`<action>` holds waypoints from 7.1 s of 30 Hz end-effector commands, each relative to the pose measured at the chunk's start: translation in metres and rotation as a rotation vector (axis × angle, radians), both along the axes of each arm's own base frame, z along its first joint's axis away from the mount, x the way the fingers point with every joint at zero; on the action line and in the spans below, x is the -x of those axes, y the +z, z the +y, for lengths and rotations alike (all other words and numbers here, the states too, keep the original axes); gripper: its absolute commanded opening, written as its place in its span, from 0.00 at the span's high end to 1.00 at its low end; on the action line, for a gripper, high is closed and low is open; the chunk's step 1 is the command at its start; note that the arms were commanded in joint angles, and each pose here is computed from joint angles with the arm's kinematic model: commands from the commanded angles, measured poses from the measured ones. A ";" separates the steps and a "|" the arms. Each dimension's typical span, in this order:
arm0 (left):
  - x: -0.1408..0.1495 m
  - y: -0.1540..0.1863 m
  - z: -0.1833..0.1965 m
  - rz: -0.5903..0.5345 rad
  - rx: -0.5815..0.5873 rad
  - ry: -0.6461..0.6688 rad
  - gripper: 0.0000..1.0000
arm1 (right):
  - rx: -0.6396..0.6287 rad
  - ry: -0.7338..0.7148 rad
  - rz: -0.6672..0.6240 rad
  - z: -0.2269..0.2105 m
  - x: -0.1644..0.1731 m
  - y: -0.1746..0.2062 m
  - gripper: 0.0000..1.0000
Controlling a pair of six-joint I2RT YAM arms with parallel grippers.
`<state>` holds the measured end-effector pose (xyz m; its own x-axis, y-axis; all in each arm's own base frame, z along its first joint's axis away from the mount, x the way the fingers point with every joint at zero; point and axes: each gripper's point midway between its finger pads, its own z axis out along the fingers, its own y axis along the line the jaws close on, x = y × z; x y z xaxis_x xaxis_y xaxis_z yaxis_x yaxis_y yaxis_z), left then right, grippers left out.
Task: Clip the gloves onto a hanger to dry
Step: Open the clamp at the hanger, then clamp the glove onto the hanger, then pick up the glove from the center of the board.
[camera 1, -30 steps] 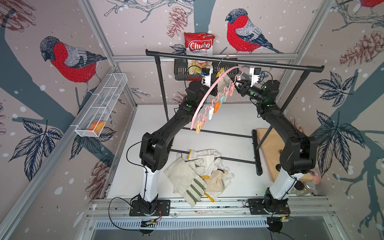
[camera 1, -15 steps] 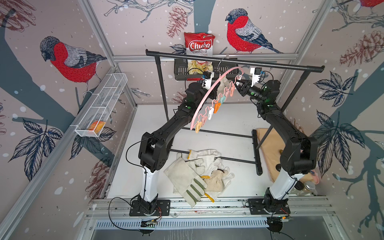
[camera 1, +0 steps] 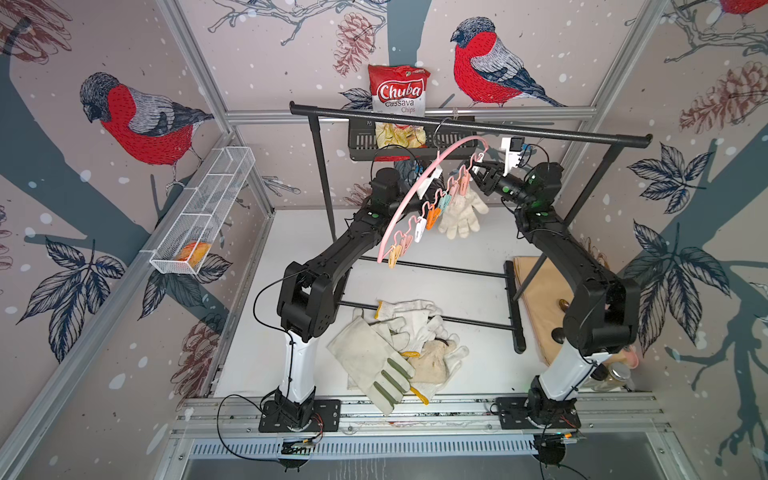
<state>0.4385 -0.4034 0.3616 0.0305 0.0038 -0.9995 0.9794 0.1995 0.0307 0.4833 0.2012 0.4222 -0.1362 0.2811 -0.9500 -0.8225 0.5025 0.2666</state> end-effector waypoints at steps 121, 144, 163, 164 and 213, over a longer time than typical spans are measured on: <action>-0.050 0.016 0.036 -0.059 0.037 0.233 0.69 | 0.115 -0.242 0.018 -0.019 0.047 -0.021 0.00; -0.050 0.036 0.156 0.117 0.342 0.538 0.04 | 0.024 -0.263 0.101 -0.006 0.092 0.000 0.01; 0.066 0.011 0.221 0.558 0.444 0.691 0.03 | -0.015 -0.327 0.451 0.014 0.191 -0.073 0.24; 0.072 0.006 0.229 0.620 0.494 0.717 0.03 | -0.002 -0.329 0.485 0.017 0.197 -0.081 0.26; 0.293 -0.311 0.341 1.900 -0.018 1.679 0.24 | 0.375 0.273 0.869 0.116 0.287 -0.256 0.35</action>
<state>0.1685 -0.0695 0.0651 -0.5131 -0.8576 -0.0362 -0.8003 0.4932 -0.3408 0.1908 0.3111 0.1492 -0.8679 -0.1958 -0.4565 -0.4821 0.5535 0.6792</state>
